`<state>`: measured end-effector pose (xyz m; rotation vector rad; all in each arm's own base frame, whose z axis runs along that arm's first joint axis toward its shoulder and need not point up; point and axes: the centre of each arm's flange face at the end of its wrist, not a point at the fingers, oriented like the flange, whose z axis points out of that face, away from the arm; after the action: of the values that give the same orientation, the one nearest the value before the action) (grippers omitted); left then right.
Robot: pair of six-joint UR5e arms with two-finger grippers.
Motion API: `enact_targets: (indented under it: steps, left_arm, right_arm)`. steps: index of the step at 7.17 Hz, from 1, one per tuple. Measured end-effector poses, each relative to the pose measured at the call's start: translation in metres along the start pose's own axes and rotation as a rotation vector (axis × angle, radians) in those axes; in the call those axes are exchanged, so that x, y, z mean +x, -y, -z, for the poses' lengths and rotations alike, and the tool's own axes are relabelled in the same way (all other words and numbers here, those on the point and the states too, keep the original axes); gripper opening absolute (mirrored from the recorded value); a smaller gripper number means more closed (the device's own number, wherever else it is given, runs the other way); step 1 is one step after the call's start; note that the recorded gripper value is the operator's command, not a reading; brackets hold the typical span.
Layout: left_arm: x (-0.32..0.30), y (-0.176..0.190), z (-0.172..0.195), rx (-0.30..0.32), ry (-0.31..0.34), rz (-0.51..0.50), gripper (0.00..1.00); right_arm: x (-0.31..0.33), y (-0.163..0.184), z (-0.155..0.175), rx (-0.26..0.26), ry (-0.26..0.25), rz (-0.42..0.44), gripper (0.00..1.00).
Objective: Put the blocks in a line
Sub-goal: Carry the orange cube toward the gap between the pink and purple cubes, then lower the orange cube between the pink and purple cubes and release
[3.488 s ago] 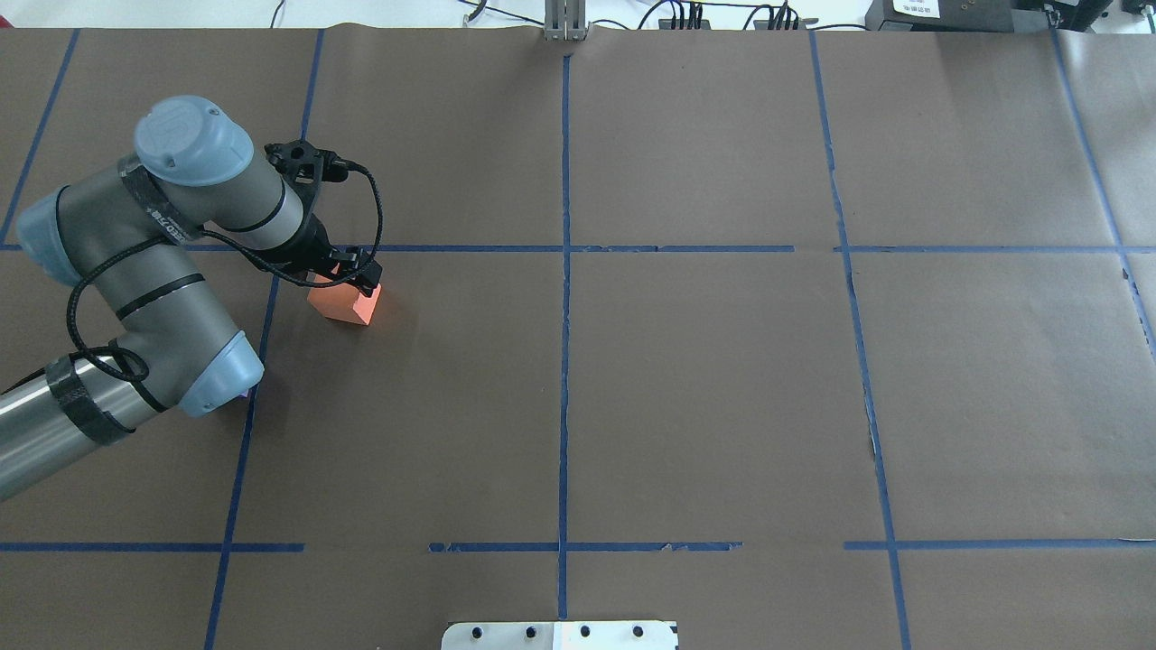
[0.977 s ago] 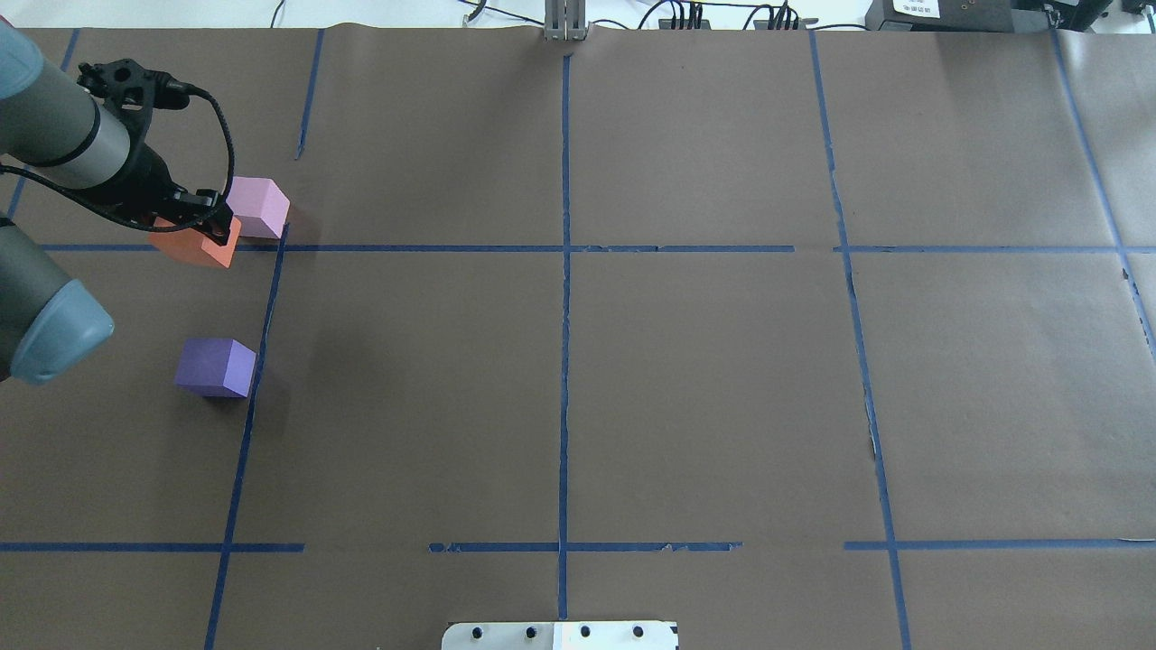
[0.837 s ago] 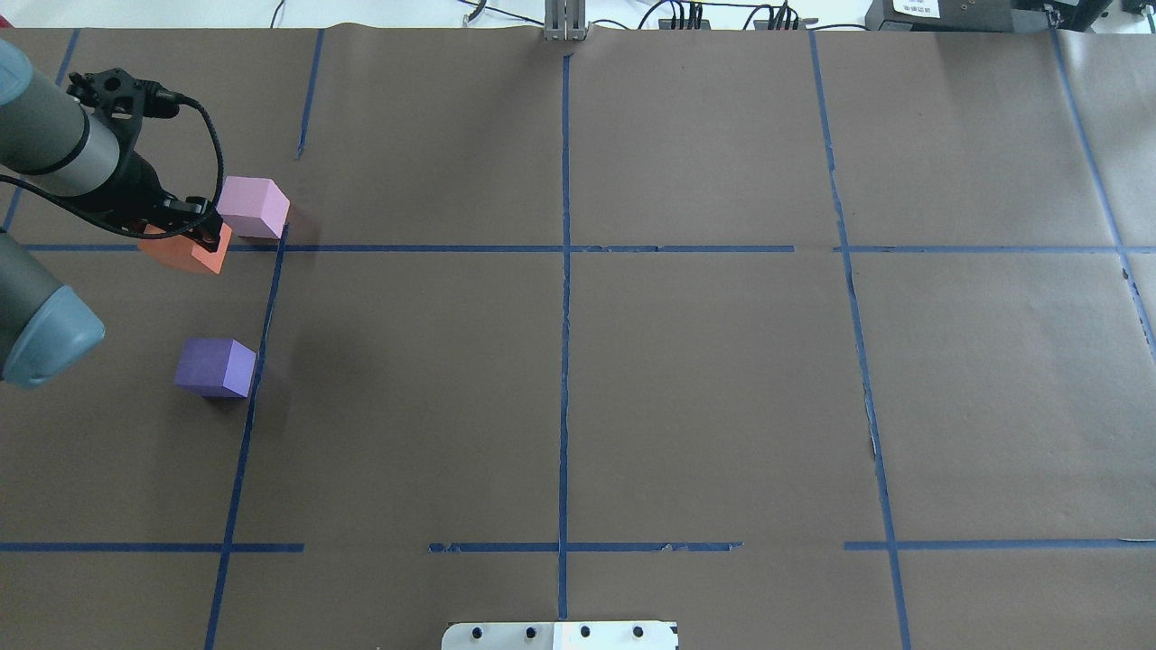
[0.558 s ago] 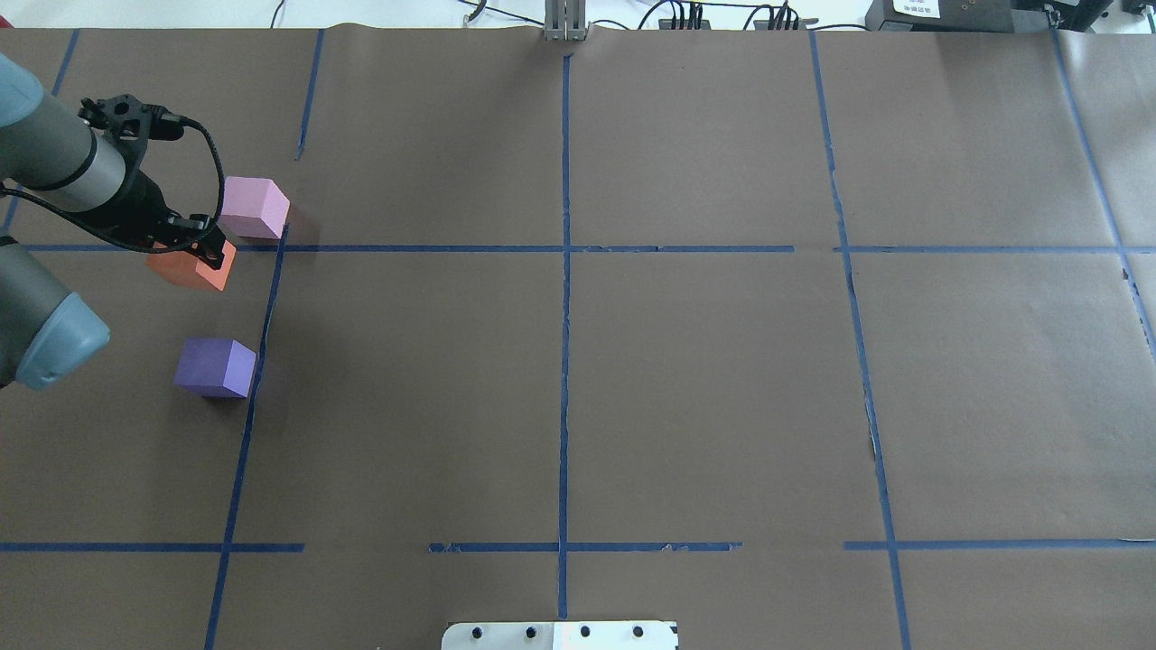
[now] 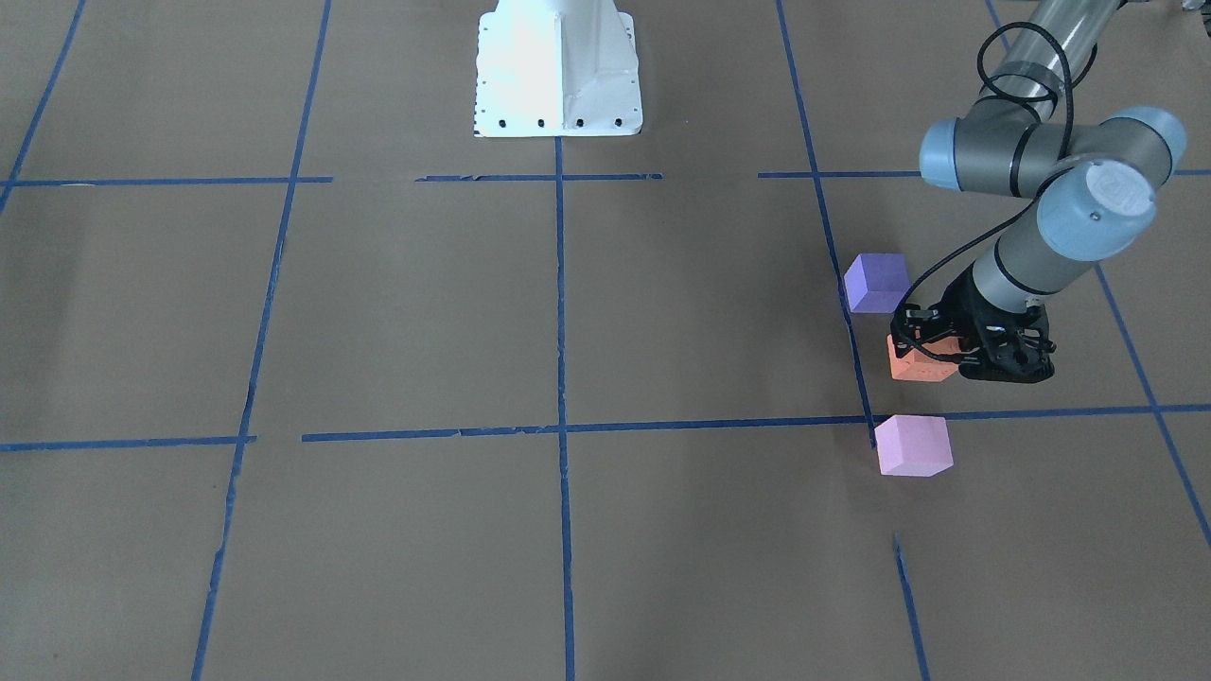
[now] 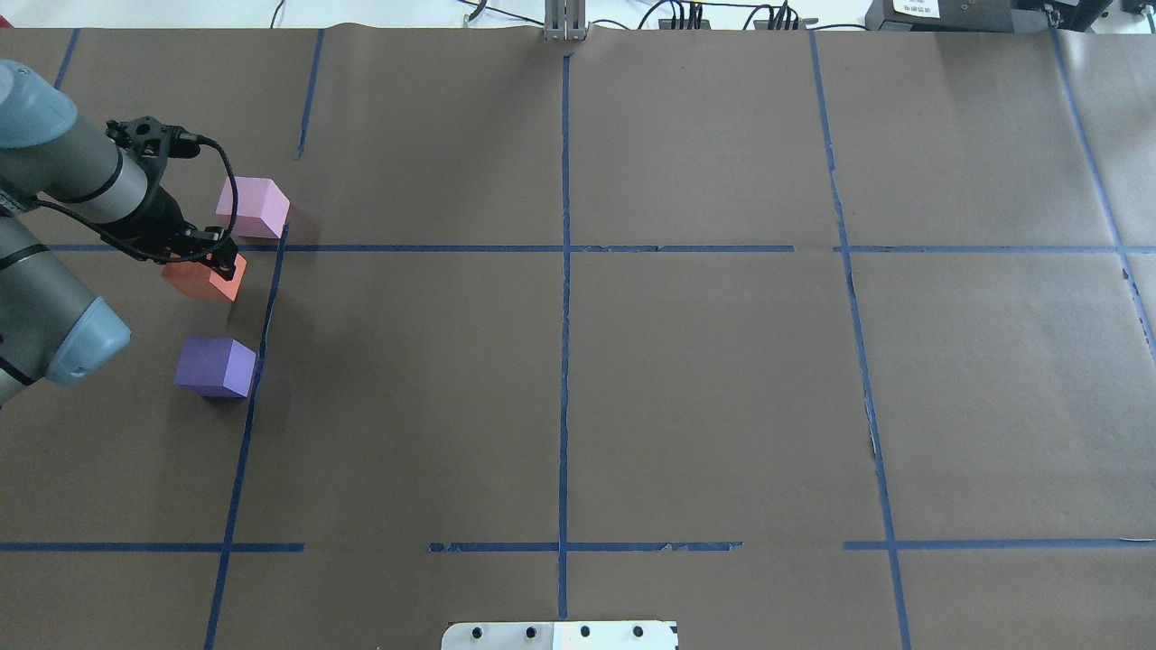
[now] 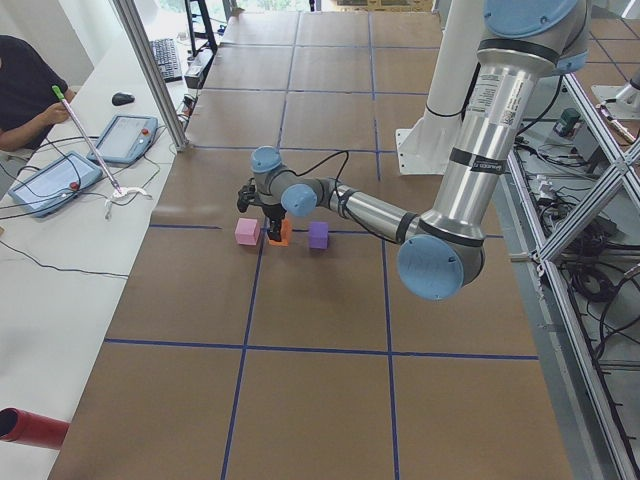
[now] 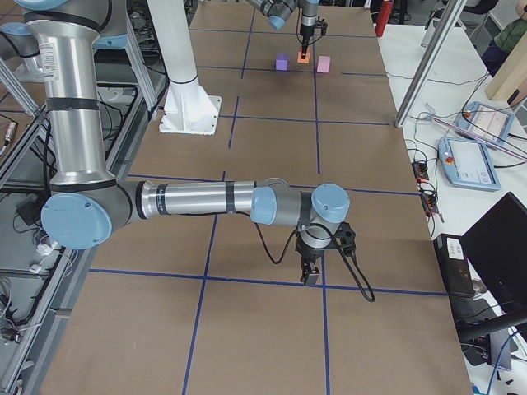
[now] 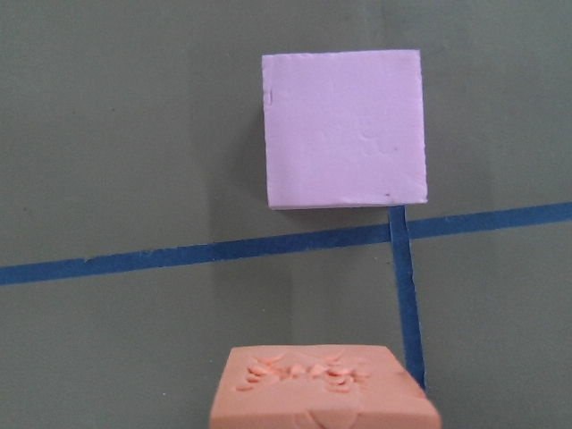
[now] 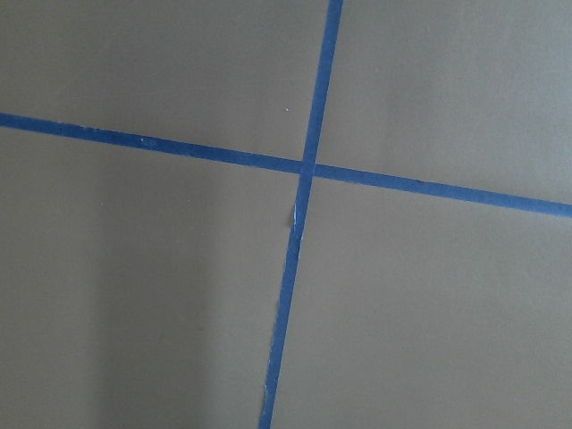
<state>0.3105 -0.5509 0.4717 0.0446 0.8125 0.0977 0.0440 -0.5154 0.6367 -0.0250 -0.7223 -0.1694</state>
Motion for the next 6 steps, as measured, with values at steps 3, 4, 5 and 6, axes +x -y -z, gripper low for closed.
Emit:
enact_targets:
  steps: [3,4,5,6]
  left_arm:
    - [0.015,0.001,-0.017,-0.016,-0.008,0.004,0.26]
    - [0.017,0.0,-0.02,-0.018,-0.008,0.004,0.27]
    - [0.017,0.0,-0.022,-0.02,-0.008,0.004,0.27]
    - [0.017,-0.001,-0.024,-0.023,-0.006,0.005,0.28]
  right_arm:
    - [0.0,0.0,0.0,0.0,0.0,0.0,1.0]
    - [0.0,0.0,0.0,0.0,0.0,0.0,1.0]
    - [0.0,0.0,0.0,0.0,0.0,0.0,1.0]
    - [0.0,0.0,0.0,0.0,0.0,0.0,1.0]
